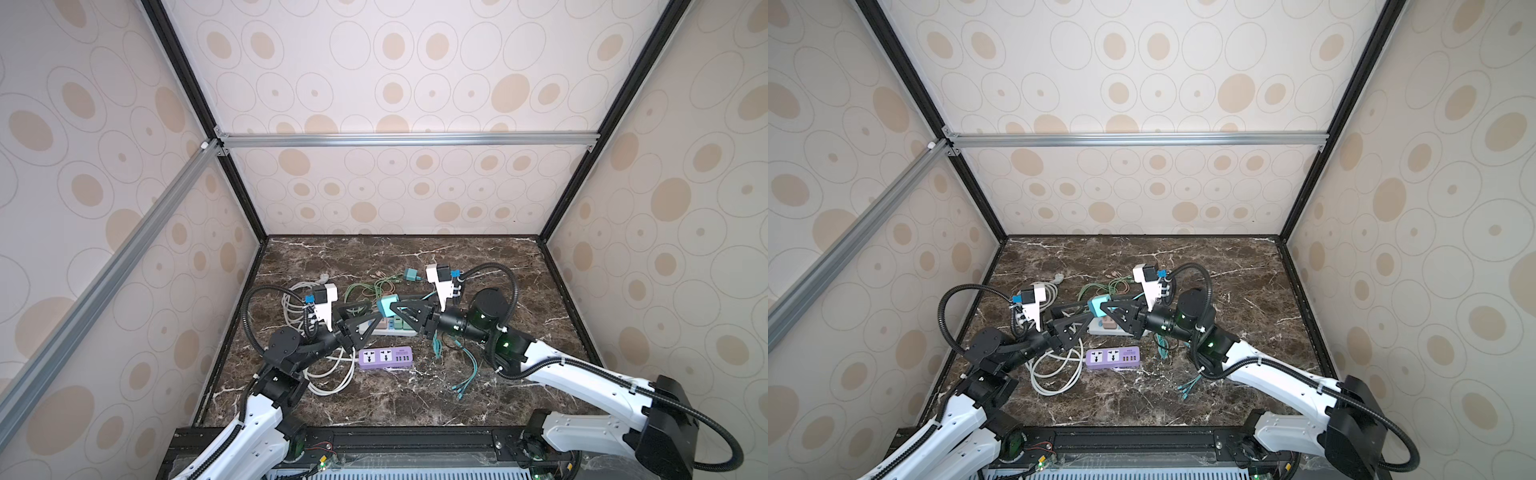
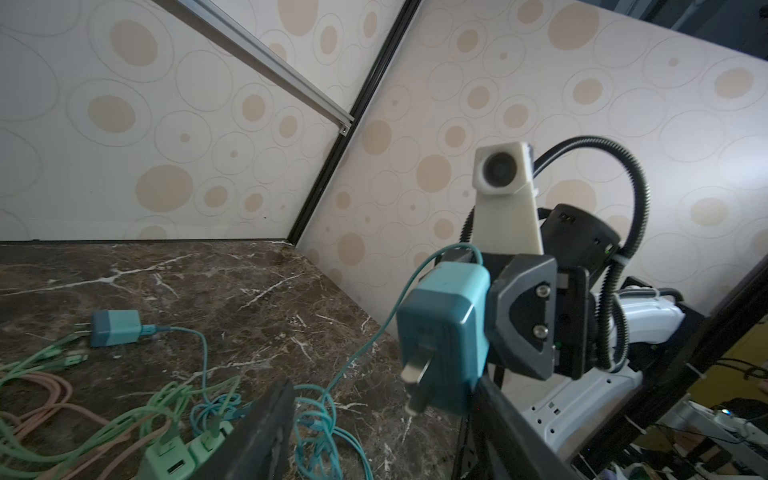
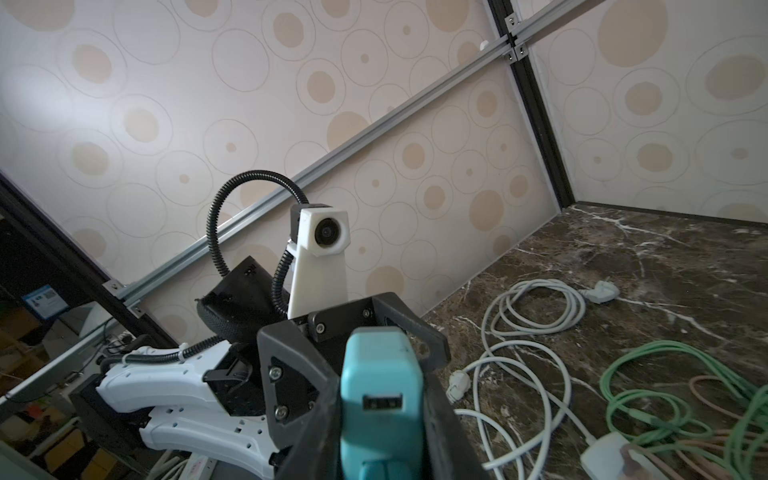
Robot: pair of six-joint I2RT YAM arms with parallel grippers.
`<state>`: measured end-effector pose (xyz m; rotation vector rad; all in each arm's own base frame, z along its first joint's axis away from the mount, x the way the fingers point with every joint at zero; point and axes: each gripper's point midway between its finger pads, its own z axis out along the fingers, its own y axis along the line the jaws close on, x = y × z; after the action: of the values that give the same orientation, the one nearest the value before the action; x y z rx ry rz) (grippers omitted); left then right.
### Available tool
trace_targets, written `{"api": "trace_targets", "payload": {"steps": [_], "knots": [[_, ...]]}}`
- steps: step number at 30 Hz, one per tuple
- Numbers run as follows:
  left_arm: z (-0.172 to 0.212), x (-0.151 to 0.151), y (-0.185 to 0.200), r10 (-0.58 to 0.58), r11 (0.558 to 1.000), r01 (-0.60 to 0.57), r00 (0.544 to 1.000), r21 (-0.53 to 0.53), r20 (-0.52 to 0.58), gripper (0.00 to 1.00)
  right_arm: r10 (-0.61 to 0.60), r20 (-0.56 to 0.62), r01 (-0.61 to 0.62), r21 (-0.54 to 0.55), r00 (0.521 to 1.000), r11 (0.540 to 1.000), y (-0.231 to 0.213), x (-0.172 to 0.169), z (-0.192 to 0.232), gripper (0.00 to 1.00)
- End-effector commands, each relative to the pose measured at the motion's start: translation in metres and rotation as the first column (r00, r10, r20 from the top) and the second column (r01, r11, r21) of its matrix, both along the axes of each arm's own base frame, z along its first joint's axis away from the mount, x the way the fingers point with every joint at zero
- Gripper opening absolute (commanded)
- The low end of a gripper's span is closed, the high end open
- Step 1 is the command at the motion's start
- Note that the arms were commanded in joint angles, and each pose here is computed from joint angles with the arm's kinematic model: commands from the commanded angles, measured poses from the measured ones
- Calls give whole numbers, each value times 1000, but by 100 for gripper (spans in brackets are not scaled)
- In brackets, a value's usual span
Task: Insert the plug
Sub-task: 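Carry the teal charger toward the purple strip with the right gripper while left withdraws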
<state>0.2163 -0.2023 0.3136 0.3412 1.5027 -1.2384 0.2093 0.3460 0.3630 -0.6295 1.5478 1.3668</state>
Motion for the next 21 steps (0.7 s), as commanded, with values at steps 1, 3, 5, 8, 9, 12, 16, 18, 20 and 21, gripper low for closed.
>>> {"api": "trace_targets", "payload": {"steps": [1,3,5,8,9,12,16,18,20,21], "knots": [[-19,9,8,91,990,-86,995,116,-42,69,-59,111,77,-169,992,983,-17,-1,10,0],[-29,10,12,113,985,-102,991,138,-73,69,-71,146,104,-234,987,967,-23,0,13,0],[-37,15,18,164,976,-147,981,159,-103,69,-72,169,119,-286,983,951,-27,0,16,0],[-56,22,30,251,955,-217,955,203,-158,69,-52,187,115,-348,981,930,-29,-1,17,0],[-64,24,34,278,946,-236,943,222,-182,68,-40,191,109,-365,981,925,-30,-3,16,0],[-90,28,43,341,920,-265,905,289,-255,67,-3,186,82,-420,982,904,-31,-7,5,0],[-123,27,48,381,902,-265,861,342,-338,65,58,152,25,-494,987,869,-32,-17,-21,0],[-138,25,51,392,898,-264,844,353,-366,65,82,121,-7,-519,989,855,-32,-21,-34,0],[-150,24,55,412,889,-274,827,366,-381,65,96,84,-37,-536,992,843,-31,-26,-47,0],[-156,23,57,425,883,-282,818,375,-387,65,104,71,-50,-540,992,840,-30,-29,-52,0]]}}
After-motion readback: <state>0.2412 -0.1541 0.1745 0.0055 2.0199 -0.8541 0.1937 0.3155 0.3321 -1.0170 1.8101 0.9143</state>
